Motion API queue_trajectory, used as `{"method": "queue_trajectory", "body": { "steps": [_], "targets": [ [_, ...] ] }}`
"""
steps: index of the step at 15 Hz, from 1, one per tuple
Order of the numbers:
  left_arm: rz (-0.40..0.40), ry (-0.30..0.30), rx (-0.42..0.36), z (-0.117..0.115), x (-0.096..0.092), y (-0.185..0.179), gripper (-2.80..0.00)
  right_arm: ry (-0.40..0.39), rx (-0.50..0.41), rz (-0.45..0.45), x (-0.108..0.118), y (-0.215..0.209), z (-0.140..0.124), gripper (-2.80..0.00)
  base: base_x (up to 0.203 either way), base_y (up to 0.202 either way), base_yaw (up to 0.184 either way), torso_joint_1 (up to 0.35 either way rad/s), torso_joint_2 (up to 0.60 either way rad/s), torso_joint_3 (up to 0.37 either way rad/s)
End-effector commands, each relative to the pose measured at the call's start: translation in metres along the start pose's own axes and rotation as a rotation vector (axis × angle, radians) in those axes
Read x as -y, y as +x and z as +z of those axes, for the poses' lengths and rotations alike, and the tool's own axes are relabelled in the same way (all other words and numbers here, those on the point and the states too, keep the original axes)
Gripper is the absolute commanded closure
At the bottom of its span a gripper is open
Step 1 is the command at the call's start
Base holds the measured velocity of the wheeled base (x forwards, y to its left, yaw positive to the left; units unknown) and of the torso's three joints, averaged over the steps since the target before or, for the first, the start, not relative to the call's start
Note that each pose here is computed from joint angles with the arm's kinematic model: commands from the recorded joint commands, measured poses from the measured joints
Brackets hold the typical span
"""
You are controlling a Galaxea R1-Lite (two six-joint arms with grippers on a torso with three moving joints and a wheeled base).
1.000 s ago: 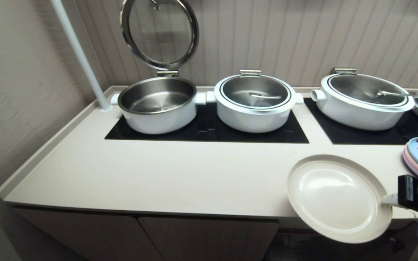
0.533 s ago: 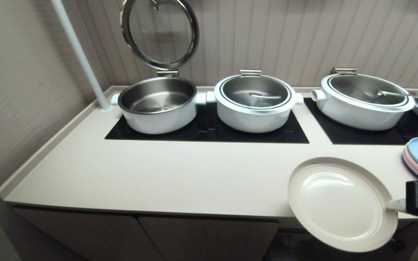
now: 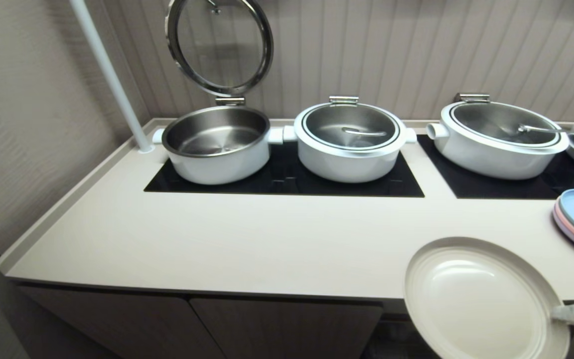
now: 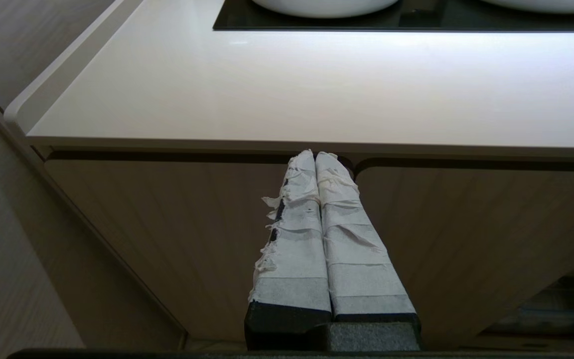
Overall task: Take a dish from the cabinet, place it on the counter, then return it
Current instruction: Pick up the plate from the table, then put it back into the cabinet
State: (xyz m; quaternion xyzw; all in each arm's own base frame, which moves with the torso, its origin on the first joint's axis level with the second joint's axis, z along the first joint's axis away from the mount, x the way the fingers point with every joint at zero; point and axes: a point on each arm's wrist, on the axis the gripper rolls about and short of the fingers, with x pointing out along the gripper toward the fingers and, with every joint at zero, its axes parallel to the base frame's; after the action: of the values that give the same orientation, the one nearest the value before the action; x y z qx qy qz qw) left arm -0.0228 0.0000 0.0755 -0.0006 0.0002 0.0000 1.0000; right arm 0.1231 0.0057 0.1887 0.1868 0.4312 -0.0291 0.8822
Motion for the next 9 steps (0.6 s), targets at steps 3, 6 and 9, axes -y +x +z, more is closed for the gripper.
{"method": "queue_trajectory", "body": {
  "steps": [3,6,9],
  "targets": [
    [0.0,0.0,0.0,0.0,0.0,0.0,0.0,-0.006,0.004,0.023,0.009,-0.016,-0.029,0.0,0.0,0.0,0.0,0.0,0.0,0.0],
    [0.0,0.0,0.0,0.0,0.0,0.0,0.0,-0.024,-0.047,0.03,0.015,-0.023,-0.05,0.0,0.0,0.0,0.0,0.0,0.0,0.0],
    [0.0,0.0,0.0,0.0,0.0,0.0,0.0,-0.04,-0.058,0.043,0.022,-0.023,-0.07,0.0,0.0,0.0,0.0,0.0,0.0,0.0]
  ]
}}
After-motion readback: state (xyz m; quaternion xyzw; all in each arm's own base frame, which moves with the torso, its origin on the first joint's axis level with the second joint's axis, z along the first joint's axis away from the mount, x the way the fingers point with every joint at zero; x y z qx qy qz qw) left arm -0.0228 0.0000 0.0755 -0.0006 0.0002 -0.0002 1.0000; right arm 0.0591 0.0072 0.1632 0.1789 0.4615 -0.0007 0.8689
